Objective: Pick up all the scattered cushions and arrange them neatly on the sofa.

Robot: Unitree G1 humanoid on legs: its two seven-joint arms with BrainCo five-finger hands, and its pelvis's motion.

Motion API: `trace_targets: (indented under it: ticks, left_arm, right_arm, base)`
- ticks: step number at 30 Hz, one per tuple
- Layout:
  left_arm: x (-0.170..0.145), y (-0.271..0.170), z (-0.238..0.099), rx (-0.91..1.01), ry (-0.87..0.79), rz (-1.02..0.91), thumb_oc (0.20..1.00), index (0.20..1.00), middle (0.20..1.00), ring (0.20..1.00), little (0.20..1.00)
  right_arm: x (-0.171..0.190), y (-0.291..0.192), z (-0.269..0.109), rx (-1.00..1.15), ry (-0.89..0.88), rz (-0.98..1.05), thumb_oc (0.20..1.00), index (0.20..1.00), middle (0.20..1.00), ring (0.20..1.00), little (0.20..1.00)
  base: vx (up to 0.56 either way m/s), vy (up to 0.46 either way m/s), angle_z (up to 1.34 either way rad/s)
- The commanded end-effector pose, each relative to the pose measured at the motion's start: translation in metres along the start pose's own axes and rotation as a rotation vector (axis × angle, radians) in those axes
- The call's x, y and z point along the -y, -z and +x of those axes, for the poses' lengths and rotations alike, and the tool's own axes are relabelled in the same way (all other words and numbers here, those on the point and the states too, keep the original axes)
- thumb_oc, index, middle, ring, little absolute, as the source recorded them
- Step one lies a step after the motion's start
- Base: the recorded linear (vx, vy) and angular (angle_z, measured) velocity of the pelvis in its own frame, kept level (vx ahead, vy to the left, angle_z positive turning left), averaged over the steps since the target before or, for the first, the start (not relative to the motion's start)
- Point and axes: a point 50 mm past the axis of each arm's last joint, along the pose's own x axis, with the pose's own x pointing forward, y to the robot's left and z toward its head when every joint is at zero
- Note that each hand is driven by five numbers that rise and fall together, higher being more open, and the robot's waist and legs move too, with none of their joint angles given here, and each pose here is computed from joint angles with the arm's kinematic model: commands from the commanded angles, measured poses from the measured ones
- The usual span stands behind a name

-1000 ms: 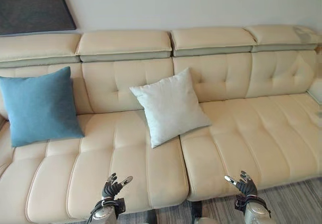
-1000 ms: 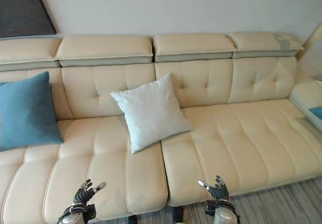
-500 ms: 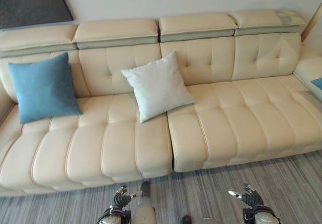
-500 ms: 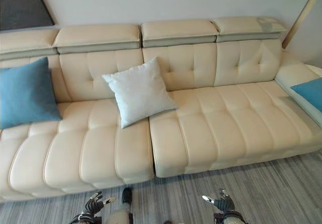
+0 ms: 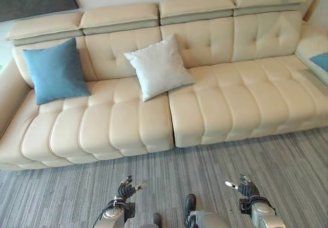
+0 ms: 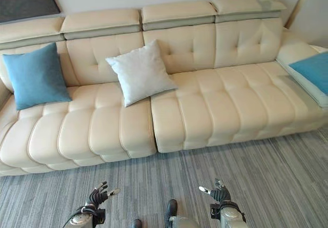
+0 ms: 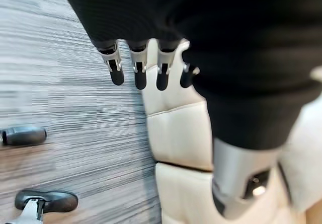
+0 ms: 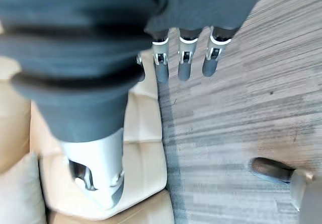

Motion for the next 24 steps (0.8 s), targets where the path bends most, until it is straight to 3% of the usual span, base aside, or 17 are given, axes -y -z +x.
trace_targets:
  ticks: [1,24]
  left_arm:
    - [-0.007,-0.002,0.002,0.025,-0.033,0.006,1.0,1.0,1.0,1.0,1.0]
    - [-0.01,0.012,0.002,-0.044,-0.046,0.015,1.0,1.0,1.0,1.0,1.0]
  right_arm:
    - [0.001,-0.005,-0.002,0.048,-0.004,-0.024,1.0,1.0,1.0,1.0,1.0]
    - [-0.021,0.003,-0.003,0.015,-0.063,-0.002,1.0,1.0,1.0,1.0,1.0]
  base:
    - [-0.06,0.187,-0.29]
    - [-0.02,0.08,-0.11]
